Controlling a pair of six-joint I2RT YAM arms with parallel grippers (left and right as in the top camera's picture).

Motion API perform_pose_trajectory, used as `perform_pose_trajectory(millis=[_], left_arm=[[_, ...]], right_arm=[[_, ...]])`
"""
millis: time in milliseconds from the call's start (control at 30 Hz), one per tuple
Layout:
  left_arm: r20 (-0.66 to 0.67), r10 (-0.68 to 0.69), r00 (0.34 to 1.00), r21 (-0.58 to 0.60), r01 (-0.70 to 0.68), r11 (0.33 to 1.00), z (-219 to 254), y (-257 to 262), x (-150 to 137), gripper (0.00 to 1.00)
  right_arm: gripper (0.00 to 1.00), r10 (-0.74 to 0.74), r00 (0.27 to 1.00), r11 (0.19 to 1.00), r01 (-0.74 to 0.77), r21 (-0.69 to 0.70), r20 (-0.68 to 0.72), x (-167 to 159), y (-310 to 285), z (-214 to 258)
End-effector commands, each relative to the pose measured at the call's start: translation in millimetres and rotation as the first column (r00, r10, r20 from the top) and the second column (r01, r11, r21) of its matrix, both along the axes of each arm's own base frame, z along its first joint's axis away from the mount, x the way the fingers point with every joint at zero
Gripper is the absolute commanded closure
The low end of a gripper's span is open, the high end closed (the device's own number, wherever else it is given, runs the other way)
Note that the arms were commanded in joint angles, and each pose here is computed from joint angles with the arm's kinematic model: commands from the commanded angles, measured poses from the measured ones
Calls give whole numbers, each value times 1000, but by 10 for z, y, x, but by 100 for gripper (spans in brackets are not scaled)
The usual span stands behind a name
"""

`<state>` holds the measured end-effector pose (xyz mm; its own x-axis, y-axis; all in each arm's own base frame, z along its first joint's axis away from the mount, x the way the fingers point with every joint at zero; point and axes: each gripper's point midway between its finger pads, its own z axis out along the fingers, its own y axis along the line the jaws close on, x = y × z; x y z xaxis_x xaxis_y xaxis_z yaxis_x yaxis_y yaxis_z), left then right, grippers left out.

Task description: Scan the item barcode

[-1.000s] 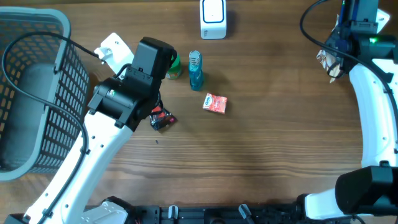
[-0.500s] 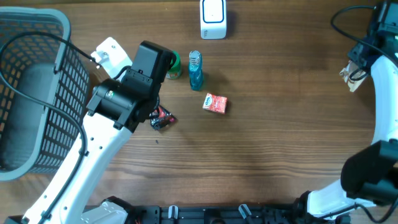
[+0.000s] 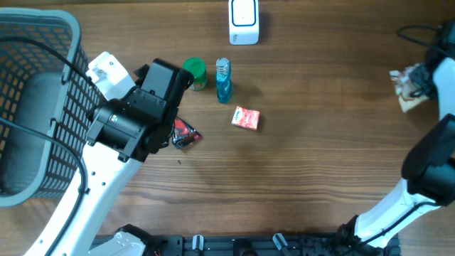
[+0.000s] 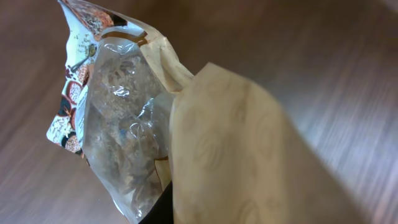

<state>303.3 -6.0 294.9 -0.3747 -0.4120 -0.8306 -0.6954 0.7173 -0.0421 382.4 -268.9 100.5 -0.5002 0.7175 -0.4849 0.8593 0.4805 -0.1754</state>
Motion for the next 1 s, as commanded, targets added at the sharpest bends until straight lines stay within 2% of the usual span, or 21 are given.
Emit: perform_pose_trajectory(millis=[0,33,67,100,167,200,233,267,333,400,467,500,533,567,600,633,700,800,833,933,967], left_arm=[[28,19,999,24,-20,1000,73,54,-21,0],[27,19,999,25,-20,1000,73,55,-21,0],[27,19,999,25,-19,1000,72,55,-22,0],[24,19,1000,26,-19,999,70,57,-26,0],[20,19,1000,29,-19,999,67,61,-32,0],[21,19,1000,29,-20,999,68,61,-31,0],[23,19,1000,28,-20,999,73,63,-34,0],[30,22,999,31,-23,999,93,75,-42,0],[50,28,998,33,-29,999,150,105,-73,0],[106,33,994,7,-34,999,285,152,-152,0],[160,36,987,-23,-33,999,410,192,-229,0],[192,40,981,-41,-32,999,486,222,-284,0],[225,45,973,-57,-33,998,573,274,-377,0],[242,47,969,-67,-31,997,623,312,-452,0],[261,49,964,-78,-30,997,676,362,-547,0],[276,52,960,-88,-28,996,717,404,-630,0],[299,50,953,-111,-17,994,773,479,-799,0],[289,46,956,-109,-15,994,770,577,-1000,0],[280,39,959,-116,-6,993,752,585,-1045,0],[247,24,969,-116,5,993,694,592,-1107,0],[246,24,969,-116,5,993,691,592,-1109,0]], right_arm=[[93,-48,999,999,48,10,-26,-214,-266,-70],[92,-57,998,998,57,15,-21,-237,-301,-72],[71,-61,998,998,61,12,-17,-244,-326,-69],[66,-60,998,998,60,10,-15,-240,-334,-65],[61,9,999,1000,-9,-11,-33,-191,-367,-40],[52,25,999,1000,-26,-15,-41,-188,-374,-38],[38,36,998,999,-37,-15,-49,-192,-372,-39],[1,88,992,996,-91,-24,-89,-203,-380,-32],[0,96,988,994,-102,-41,-124,-265,-396,19],[0,100,992,992,-106,-71,-82,-291,-341,330],[0,177,983,983,-174,-53,58,-132,-97,698],[0,256,951,966,-260,-4,174,15,180,898],[0,366,871,914,-402,50,327,195,662,1196],[0,411,825,880,-470,66,387,261,899,1327],[0,492,729,798,-596,88,476,348,1400,1538],[0,538,682,748,-657,92,495,364,1675,1607],[0,723,524,557,-828,70,450,357,2416,1608],[0,919,204,206,-978,31,339,251,3440,1481],[0,948,105,105,-994,16,300,201,3725,1444],[0,930,-290,-298,-954,5,225,-166,4604,1323],[0,930,-297,-305,-952,4,217,-198,4731,1305]])
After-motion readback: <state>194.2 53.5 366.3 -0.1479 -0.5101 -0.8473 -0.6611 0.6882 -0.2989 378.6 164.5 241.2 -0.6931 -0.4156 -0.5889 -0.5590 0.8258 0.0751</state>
